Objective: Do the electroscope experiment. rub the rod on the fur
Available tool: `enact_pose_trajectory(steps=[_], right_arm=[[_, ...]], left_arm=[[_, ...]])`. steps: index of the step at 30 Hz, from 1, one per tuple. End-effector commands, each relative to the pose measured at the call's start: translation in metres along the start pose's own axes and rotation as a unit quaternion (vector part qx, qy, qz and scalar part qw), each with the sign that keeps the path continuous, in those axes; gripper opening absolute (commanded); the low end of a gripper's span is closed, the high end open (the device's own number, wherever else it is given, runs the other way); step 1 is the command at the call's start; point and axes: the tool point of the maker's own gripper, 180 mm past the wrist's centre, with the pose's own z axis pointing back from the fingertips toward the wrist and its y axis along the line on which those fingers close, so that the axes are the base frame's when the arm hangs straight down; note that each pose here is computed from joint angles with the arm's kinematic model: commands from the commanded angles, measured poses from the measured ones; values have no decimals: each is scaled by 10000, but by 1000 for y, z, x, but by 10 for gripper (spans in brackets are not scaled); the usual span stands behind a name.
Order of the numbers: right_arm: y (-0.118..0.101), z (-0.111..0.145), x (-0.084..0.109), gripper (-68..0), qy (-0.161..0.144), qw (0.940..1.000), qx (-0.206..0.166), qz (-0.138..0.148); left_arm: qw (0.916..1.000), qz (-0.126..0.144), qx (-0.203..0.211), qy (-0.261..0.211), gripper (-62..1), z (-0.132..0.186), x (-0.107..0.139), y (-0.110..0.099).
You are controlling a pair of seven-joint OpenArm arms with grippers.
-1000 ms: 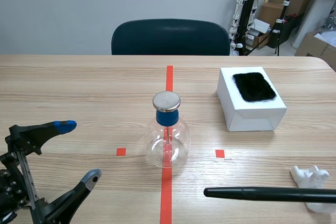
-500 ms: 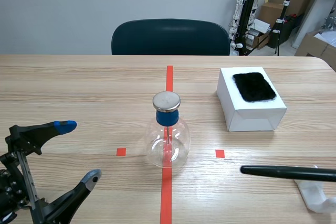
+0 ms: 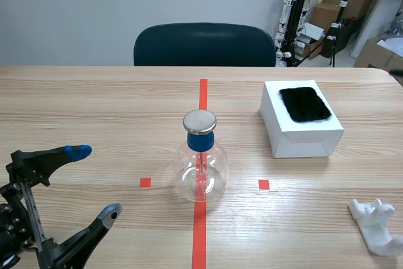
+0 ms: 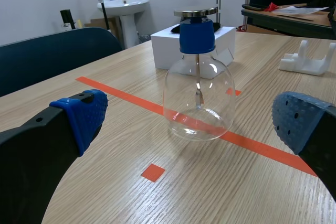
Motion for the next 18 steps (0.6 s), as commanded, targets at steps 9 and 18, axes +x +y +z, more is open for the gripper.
enact_pose_trajectory(steps=[9, 18], right_arm=[[-53, -73, -15, -669, 239, 9981, -561, -54], [-32, -138, 13, -669, 128, 9992, -211, 315]], left_arm=[[9999, -70, 42, -148, 14, -1, 7, 5], [9999, -70, 42, -148, 14, -1, 7, 5]])
